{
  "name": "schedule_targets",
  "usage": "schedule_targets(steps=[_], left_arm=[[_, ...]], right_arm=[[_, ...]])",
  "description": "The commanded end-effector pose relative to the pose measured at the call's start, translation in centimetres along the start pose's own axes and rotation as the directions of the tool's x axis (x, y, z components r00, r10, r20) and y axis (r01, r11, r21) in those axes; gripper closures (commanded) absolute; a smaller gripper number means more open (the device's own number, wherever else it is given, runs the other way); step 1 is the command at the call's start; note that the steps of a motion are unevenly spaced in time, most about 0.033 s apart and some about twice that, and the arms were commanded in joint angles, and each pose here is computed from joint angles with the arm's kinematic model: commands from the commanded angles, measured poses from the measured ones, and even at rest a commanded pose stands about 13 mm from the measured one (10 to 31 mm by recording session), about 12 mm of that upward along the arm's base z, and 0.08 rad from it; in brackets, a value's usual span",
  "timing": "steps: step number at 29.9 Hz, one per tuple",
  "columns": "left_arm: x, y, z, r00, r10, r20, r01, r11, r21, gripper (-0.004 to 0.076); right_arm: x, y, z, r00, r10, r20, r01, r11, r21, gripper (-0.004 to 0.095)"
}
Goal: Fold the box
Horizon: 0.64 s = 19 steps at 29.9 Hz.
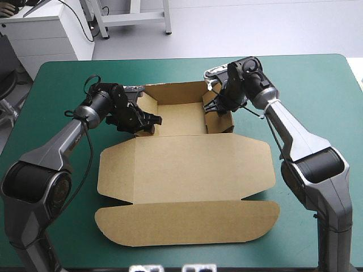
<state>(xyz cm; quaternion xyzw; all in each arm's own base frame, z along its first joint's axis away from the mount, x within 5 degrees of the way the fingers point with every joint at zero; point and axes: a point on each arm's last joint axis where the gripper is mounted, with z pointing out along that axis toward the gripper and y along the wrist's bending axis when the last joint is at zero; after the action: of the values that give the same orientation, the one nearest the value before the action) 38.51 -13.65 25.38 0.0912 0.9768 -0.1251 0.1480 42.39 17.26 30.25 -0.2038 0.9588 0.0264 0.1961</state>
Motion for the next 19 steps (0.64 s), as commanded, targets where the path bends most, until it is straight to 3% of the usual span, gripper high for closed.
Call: schedule_targets(steps=[1,13,17,19], left_arm=[[-1.0,-1.2,-4.2,0.991,0.014,0.132,-0.019,0.999,0.037,0.0249],[-2.3,-1.8,-8.7,0.988,0.050,0.145,-0.055,0.998,0.028,0.0249],[-2.1,-1.2,-10.7,0.992,0.096,0.083,-0.089,0.993,-0.081,0.0253],[-2.4,-1.3,-12.0,0.986,0.106,0.132,-0.094,0.991,-0.097,0.0279]], right_arm=[[-0.7,-0.7,-4.6,0.994,-0.005,0.110,0.003,1.000,0.021,0.0461],[-0.7,-0.7,-6.9,0.987,-0.001,0.162,-0.002,1.000,0.019,0.0462],[-0.3,-0.7,-9.5,0.977,0.012,0.214,-0.016,1.000,0.018,0.0463],[-0.1,-0.7,-10.9,0.970,0.027,0.242,-0.032,0.999,0.015,0.0464]])
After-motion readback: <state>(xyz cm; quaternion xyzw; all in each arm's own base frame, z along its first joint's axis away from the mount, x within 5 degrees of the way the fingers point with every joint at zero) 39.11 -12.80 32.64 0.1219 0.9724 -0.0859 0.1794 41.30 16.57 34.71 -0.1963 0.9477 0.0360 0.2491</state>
